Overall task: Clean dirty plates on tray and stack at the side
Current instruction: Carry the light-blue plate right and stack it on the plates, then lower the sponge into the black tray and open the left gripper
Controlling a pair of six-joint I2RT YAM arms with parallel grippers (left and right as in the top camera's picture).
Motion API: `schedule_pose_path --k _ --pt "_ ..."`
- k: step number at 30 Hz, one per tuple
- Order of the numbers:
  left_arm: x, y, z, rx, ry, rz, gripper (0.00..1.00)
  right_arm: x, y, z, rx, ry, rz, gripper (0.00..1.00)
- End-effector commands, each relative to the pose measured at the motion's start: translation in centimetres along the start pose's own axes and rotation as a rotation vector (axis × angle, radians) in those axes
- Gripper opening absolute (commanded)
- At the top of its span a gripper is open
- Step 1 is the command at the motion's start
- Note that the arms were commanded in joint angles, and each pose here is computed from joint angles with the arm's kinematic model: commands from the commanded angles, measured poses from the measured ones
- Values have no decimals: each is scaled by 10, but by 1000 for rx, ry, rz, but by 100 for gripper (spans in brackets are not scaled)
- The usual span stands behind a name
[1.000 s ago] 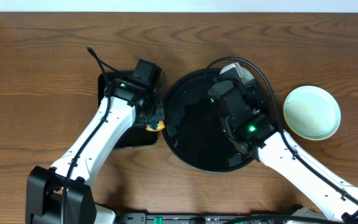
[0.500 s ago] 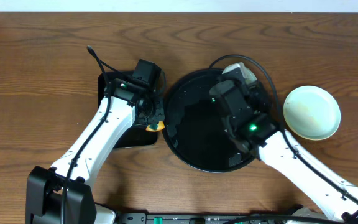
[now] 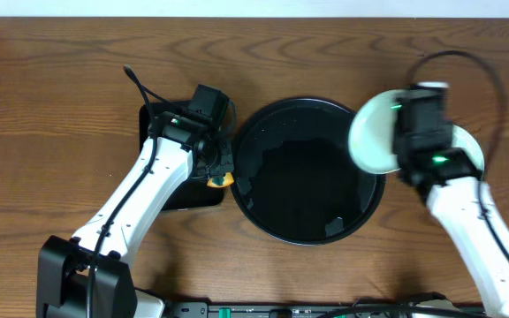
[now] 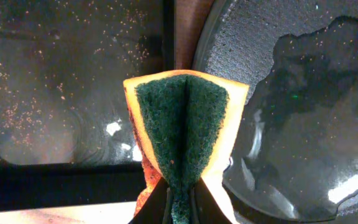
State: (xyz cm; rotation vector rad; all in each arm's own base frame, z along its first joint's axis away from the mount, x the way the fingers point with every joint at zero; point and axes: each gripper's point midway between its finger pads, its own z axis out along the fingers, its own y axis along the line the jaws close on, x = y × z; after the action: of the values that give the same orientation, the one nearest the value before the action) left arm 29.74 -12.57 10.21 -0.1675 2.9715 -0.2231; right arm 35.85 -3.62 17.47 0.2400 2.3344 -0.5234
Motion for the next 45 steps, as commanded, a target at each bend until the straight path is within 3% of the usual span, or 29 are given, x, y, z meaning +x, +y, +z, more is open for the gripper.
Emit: schedule_pose_path --k 1,7,13,14,18,19,24,31,32,35,37,42,45 --pt "-1 3 -4 -10 -17 11 8 0 -24 9 -51 42 151 1" --pt "-1 3 -4 -10 -17 11 8 23 -79 31 19 143 283 1" --pt "-1 3 -4 -10 -16 11 8 32 -103 43 64 171 340 1" --pt "-1 3 -4 -10 -17 11 8 32 -103 45 55 169 347 6" --pt "0 4 -4 -12 -12 11 8 29 -96 48 3 163 361 38" --pt "0 4 -4 -13 -10 11 8 27 -92 48 -21 161 363 39" --pt "1 4 -4 -15 -8 10 8 20 -55 43 -239 164 376 33" --pt "0 15 -5 -28 5 14 8 12 22 9 -636 176 288 33" --pt "-1 20 -6 -31 5 3 8 15 29 5 -656 190 273 32" --pt "-10 38 -10 -38 -10 -49 8 30 51 -5 -699 244 195 12" --pt "-20 53 -14 -39 -40 -82 8 45 70 -11 -730 287 134 5" --pt "-52 84 -18 -20 -132 -166 7 86 116 -19 -796 374 8 1" --pt "-61 75 -14 92 -132 -91 8 109 135 -17 -800 409 -60 1"
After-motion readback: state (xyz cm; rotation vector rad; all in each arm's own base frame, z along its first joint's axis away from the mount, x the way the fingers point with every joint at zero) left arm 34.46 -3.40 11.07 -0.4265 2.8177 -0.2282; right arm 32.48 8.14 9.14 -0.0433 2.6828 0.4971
